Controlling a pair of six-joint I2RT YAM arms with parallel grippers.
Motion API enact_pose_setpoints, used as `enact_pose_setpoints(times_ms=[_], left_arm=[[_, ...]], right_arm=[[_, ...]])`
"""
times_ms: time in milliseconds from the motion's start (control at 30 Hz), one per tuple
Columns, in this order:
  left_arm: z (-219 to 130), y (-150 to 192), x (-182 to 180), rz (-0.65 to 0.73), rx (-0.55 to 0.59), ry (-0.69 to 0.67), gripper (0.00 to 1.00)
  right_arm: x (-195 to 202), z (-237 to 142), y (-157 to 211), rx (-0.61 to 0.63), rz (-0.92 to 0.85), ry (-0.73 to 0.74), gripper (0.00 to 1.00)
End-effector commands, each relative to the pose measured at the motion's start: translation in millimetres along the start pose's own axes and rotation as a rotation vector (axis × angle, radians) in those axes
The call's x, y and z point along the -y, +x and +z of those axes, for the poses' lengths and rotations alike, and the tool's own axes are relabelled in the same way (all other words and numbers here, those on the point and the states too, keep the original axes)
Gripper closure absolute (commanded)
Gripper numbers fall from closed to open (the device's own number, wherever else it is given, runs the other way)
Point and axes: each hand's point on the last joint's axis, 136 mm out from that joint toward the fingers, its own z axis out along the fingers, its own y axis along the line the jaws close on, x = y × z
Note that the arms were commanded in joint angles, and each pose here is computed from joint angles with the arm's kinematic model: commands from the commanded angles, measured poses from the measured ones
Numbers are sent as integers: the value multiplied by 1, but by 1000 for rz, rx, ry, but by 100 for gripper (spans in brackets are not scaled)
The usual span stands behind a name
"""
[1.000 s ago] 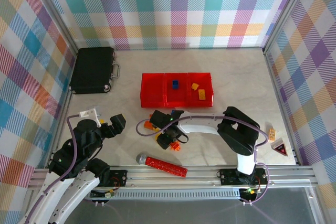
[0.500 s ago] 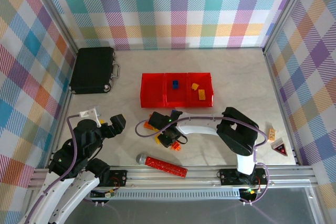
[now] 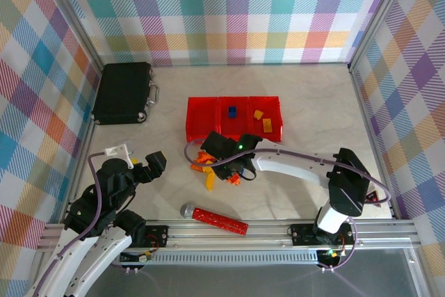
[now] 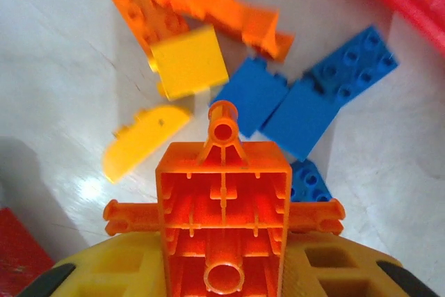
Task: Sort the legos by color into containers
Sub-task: Pick up the lego from the bottom-center of the table, then place the lego in the container.
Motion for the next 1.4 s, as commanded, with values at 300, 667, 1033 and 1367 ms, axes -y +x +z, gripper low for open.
enact_pose_setpoints(times_ms=[300, 667, 1033, 1367], left_arm=[[-9, -9, 10, 4, 25, 44, 1], [-15, -7, 7, -17, 24, 48, 0], [-14, -6, 8, -15, 11, 51, 1], [-7, -2, 9, -7, -2, 47, 0]], right_arm=[[56, -38, -143, 307, 316, -41, 75], [61, -1, -217, 381, 333, -81, 75], [70, 44, -243, 404, 391, -32, 75], [87, 85, -237, 410, 538, 38, 73]])
